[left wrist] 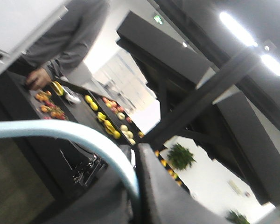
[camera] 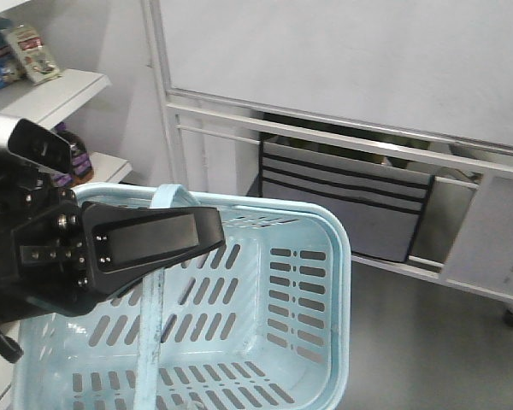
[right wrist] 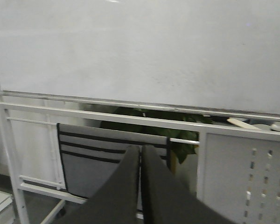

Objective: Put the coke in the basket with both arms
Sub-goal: 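Drive the base toward the snack and drink shelves carrying the basket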

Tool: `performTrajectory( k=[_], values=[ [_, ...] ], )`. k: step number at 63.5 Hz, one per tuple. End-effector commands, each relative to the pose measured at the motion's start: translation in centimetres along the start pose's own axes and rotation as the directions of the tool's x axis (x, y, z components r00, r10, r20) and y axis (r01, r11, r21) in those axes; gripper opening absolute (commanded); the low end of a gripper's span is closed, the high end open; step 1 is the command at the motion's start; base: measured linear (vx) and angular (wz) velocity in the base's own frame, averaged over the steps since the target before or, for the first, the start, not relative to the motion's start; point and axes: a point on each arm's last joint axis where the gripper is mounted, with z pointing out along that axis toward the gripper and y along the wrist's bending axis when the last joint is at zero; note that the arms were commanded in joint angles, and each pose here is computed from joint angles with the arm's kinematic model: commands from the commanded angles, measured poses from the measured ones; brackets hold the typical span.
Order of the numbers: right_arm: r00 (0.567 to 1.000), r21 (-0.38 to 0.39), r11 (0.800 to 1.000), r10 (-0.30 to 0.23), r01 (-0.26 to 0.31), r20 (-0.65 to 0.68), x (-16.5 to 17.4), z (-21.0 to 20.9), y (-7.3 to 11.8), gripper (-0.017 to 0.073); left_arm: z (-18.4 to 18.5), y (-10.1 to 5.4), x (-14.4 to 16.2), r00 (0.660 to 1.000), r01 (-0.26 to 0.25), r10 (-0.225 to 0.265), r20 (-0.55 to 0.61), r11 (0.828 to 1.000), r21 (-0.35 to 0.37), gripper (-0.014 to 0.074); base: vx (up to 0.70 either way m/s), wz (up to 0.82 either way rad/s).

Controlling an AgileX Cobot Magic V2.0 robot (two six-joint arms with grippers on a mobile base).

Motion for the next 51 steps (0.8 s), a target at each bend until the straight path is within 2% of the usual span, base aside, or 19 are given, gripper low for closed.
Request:
performTrajectory(
  k=[1, 51],
  values=[
    [0.997, 0.000, 1.000, -0.016, 0.016, 0.079, -0.52, -0.10, 0.03, -0.0005, -0.11, -2.95, -0.29, 1.000, -0.024, 0.024, 0.003, 0.975, 0.220, -0.0006, 0.13, 0.56],
    [0.997, 0.000, 1.000, -0.016, 0.016, 0.079, -0.52, -0.10, 0.03, -0.0005, -0.11, -2.95, -0.29, 1.000, -0.024, 0.024, 0.003, 0.975, 0.220, -0.0006, 0.11, 0.55]
  ],
)
